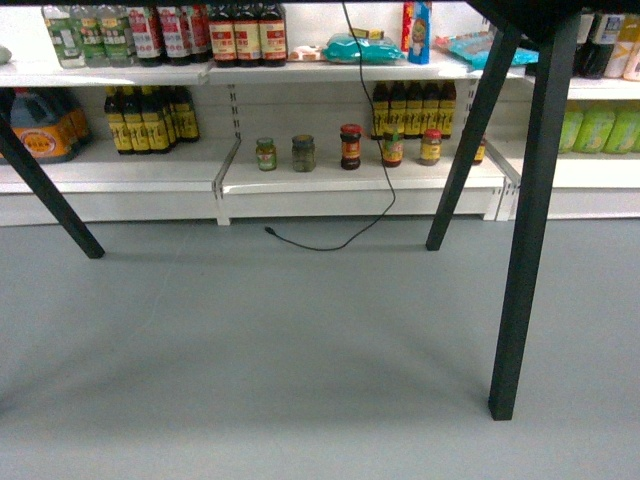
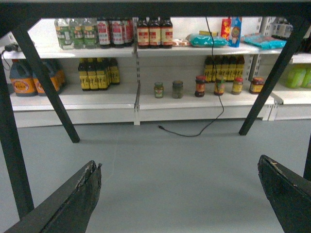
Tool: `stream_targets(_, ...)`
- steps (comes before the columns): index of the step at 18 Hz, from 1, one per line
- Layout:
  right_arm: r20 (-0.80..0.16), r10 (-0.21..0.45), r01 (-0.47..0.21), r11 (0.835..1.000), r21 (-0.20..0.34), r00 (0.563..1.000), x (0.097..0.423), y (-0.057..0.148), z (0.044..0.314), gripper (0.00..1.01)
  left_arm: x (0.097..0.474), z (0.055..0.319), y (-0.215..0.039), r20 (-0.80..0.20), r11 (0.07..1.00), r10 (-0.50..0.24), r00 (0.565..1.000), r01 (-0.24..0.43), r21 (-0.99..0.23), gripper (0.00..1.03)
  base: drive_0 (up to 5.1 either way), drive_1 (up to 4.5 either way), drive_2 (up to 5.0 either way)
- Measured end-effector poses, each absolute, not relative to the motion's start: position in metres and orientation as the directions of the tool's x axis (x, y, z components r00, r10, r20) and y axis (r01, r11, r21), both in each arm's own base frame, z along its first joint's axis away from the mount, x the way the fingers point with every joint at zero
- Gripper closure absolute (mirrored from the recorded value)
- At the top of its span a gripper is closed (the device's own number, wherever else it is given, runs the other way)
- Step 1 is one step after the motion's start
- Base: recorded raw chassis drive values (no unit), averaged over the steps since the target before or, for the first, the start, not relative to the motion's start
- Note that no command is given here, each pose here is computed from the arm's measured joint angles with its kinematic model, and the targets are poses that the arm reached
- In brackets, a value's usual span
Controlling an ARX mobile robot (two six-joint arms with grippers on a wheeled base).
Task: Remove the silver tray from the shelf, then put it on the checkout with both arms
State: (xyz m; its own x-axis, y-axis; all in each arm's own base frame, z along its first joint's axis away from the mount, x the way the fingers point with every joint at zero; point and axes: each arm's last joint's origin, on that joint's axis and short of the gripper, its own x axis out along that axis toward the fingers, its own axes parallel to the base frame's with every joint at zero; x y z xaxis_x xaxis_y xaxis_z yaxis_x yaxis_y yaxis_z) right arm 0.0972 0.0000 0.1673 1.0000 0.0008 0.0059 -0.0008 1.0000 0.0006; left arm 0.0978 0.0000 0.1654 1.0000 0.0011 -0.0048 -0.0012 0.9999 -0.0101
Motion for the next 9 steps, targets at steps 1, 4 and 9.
stream_targets(1,0.006,0.001,-0.001,1.0,0.001,1.0,0.0972,0.0,0.1672,0.03,0.0978,0.1654,0.0,-0.005,1.0,0.001,1.0,-0.001,-0.01,0.05,0.0,0.0,0.0)
stream_targets(4,0.001,0.0,0.0,1.0,0.002,1.0,0.0972,0.0,0.1668,0.03,0.0978,0.1652,0.0,-0.009,1.0,-0.001,1.0,0.001,-0.006,0.05,0.0,0.0,0.0)
stream_targets(9,0.003,0.0,0.0,1.0,0.002,1.0,0.0972,0.0,0.1671,0.03,0.0978,0.1652,0.0,-0.007,1.0,0.0,1.0,0.0,-0.006,0.05,0.0,0.0,0.0)
